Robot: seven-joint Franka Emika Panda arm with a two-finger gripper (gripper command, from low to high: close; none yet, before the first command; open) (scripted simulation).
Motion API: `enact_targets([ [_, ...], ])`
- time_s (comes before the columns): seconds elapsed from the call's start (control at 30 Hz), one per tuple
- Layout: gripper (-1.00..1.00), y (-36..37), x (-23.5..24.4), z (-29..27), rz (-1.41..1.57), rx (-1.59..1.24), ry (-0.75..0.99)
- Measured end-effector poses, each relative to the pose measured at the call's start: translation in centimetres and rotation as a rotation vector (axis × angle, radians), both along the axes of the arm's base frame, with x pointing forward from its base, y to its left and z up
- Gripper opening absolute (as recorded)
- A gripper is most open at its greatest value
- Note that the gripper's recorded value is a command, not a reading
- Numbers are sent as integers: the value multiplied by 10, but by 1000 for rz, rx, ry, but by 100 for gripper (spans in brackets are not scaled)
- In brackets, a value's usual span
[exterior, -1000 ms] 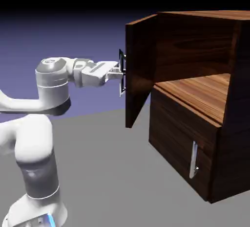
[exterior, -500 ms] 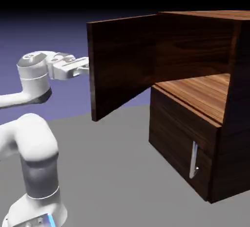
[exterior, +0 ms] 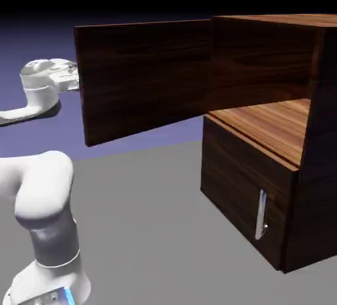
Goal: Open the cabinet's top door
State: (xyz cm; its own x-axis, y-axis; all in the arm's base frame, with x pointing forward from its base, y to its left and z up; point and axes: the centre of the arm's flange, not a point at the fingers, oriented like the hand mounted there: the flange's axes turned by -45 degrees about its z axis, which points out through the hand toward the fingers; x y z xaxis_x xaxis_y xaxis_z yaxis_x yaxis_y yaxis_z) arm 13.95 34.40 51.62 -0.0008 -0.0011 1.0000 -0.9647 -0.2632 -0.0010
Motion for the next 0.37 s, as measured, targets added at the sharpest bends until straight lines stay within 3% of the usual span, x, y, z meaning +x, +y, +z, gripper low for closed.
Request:
enact_targets([
  [0.37,-100,85,14,0,-195,0,0],
])
